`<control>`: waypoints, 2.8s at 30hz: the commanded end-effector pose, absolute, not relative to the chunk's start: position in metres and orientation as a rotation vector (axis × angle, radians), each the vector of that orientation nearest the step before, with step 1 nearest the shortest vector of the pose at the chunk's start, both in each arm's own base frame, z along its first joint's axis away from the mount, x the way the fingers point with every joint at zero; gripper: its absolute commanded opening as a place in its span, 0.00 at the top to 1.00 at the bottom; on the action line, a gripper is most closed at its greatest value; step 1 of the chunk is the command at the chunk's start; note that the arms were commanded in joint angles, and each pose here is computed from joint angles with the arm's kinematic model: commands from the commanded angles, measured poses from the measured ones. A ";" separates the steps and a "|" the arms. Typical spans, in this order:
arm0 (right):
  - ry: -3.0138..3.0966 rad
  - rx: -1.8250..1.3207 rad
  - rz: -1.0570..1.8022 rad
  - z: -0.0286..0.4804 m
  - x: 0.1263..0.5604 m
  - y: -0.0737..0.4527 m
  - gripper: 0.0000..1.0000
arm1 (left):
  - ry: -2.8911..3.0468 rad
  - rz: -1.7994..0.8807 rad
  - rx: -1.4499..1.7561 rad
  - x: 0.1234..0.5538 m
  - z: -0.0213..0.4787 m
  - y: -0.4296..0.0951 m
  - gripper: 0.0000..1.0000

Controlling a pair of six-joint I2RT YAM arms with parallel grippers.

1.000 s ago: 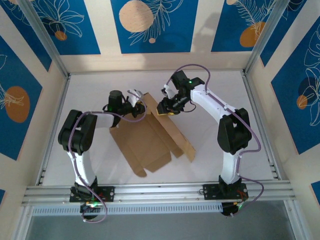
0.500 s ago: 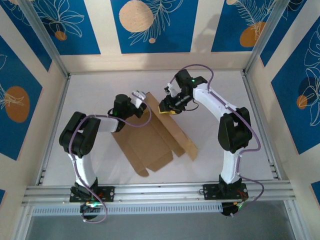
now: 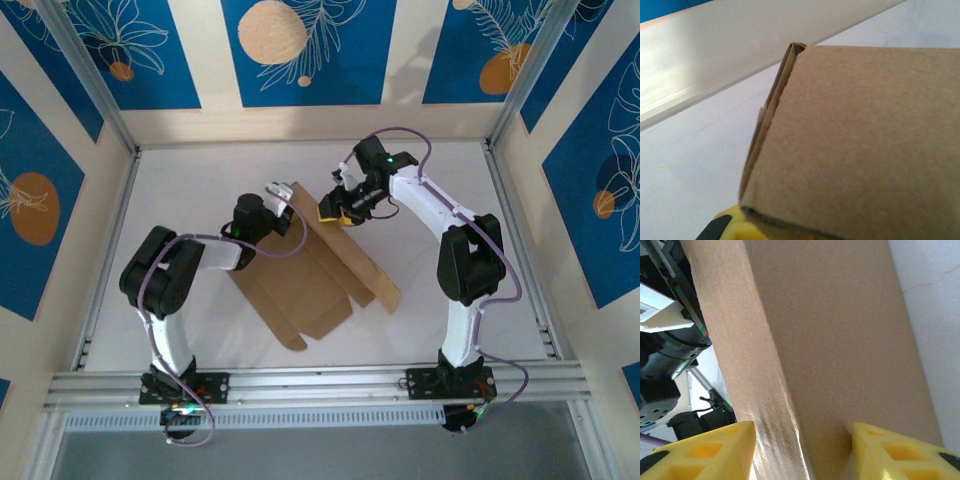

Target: Fold the paper box

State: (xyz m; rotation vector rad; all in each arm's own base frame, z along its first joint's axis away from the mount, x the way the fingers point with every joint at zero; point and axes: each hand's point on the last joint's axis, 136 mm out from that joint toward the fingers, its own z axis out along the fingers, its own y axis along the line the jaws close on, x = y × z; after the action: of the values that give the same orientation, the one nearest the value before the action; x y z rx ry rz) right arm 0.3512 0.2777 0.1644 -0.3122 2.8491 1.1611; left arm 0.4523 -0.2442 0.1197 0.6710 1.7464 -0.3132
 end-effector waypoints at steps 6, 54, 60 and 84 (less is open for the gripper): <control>2.661 -0.363 1.635 0.217 0.335 0.302 0.33 | 1.626 -0.496 0.786 0.410 0.124 -0.270 1.00; 3.067 0.116 1.605 0.097 0.371 0.331 0.97 | 1.689 -0.470 0.749 0.407 0.121 -0.288 1.00; 2.983 0.228 1.190 0.123 0.401 0.262 0.71 | 1.708 -0.390 0.619 0.405 0.125 -0.262 1.00; 2.767 0.405 0.914 0.235 0.288 0.156 0.41 | 1.872 -0.097 0.136 0.359 0.114 -0.181 1.00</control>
State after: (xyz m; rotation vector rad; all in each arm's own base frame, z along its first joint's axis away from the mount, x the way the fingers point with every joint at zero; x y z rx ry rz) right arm 0.3117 0.1427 0.2316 0.3839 2.7337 0.7665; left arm 0.3621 -0.1972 0.1133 0.2340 1.8632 -0.1455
